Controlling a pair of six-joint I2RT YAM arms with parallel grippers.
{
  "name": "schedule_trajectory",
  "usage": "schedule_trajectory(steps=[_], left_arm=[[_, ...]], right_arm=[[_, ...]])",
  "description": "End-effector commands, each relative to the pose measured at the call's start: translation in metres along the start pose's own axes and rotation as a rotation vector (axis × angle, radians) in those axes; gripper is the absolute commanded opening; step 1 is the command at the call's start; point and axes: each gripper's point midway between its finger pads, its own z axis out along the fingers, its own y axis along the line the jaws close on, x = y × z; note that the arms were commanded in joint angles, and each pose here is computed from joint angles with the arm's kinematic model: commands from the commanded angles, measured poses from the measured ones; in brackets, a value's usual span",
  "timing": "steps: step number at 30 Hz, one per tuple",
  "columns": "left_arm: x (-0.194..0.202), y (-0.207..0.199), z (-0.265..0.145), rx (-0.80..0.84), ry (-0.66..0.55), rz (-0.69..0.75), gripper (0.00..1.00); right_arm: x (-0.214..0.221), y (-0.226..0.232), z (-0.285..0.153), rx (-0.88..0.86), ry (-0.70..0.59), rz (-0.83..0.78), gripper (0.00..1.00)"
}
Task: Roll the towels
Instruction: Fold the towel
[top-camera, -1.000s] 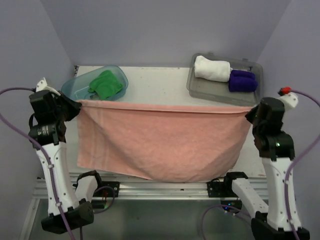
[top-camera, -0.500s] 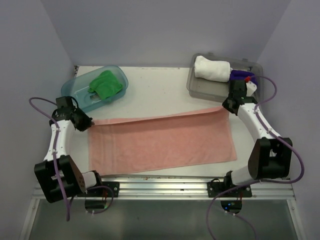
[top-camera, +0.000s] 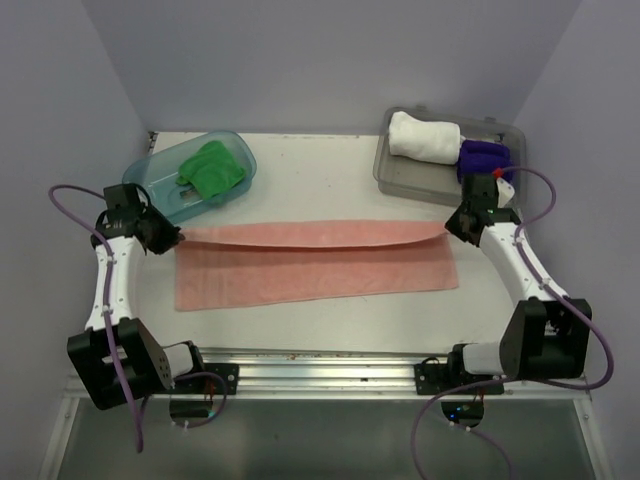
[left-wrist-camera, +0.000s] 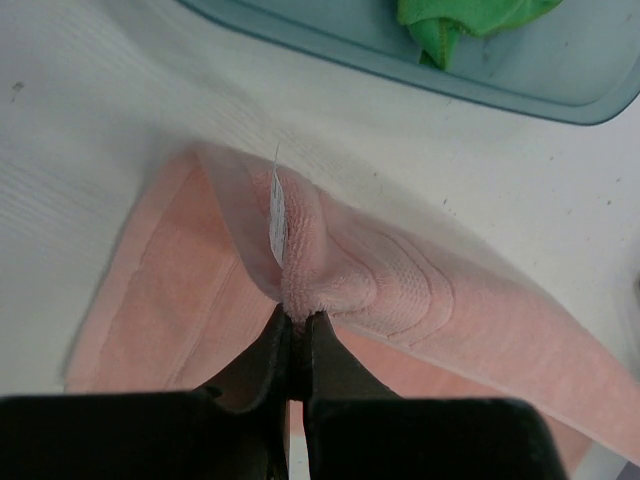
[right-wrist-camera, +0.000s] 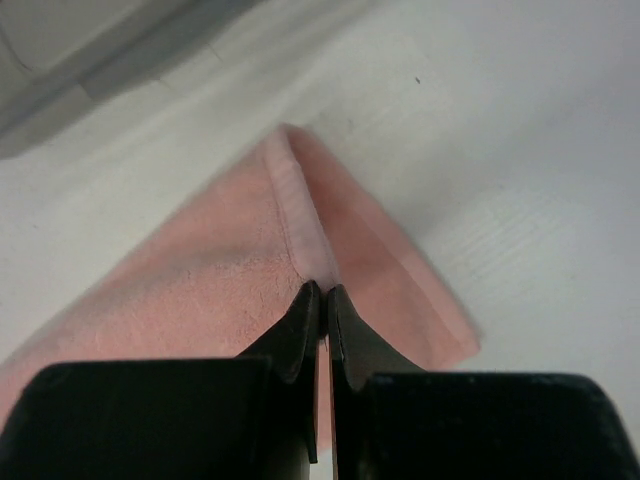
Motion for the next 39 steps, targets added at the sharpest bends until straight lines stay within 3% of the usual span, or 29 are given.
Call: schedule_trajectory(steps=[1, 13, 32, 39], left_arm=[[0.034, 0.027, -0.017, -0.067, 0.046, 0.020, 0.00], [0.090, 0.076, -0.021, -0.214, 0.124, -0.027, 0.00], [0.086, 0.080, -0.034, -0.269, 0.102, -0.080, 0.00], [0.113, 0.092, -0.024, -0.288, 0.181, -0.104, 0.00]], right_arm=[[0.026, -0.032, -0.017, 0.047, 0.053, -0.004, 0.00], [0.080, -0.081, -0.037, 0.120, 0.144, -0.030, 0.00], [0.077, -0.100, -0.045, 0.158, 0.104, -0.014, 0.00], [0.101, -0.104, -0.032, 0.181, 0.190, -0.016, 0.00]])
